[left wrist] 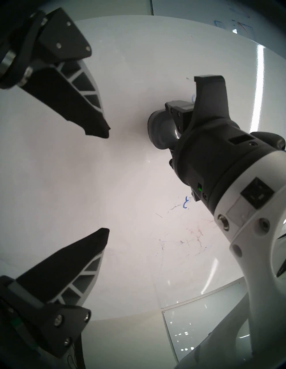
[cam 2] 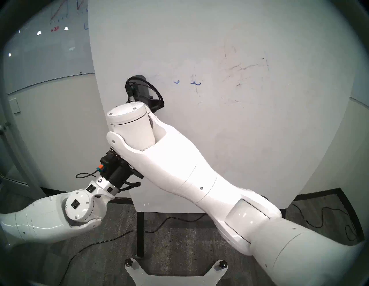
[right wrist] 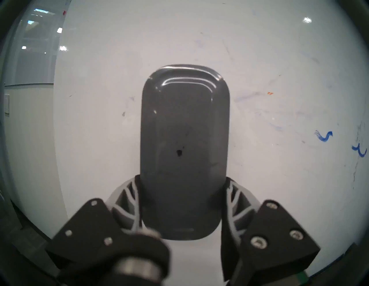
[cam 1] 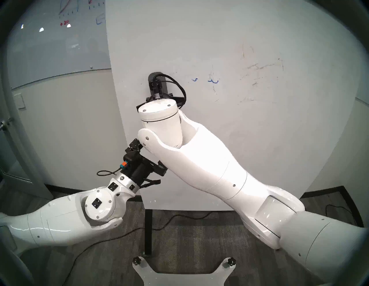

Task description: Erase all marks on the whiteboard with the eraser

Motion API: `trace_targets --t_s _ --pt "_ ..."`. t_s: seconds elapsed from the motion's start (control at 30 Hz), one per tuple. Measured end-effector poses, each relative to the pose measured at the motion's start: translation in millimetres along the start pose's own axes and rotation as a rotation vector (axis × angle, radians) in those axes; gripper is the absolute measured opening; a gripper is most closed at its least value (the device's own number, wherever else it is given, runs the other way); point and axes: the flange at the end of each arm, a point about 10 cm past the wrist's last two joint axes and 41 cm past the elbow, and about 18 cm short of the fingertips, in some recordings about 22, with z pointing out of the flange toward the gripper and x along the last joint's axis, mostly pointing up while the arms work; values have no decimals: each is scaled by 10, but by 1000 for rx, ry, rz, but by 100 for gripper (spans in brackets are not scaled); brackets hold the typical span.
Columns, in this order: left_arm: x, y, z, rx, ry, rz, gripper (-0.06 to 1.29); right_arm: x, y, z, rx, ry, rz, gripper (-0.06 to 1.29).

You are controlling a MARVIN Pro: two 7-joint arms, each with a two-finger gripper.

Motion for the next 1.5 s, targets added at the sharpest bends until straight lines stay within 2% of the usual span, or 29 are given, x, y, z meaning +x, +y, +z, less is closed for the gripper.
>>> trace_targets --t_s 0.37,0.9,1.5 --pt "0 0 0 0 0 0 123 89 26 54 -10 -22 -14 53" --pt "0 0 0 0 0 0 123 85 -7 81 -24 -24 -3 53" --pt "0 0 0 0 0 0 123 -157 -63 69 -26 -67 0 53"
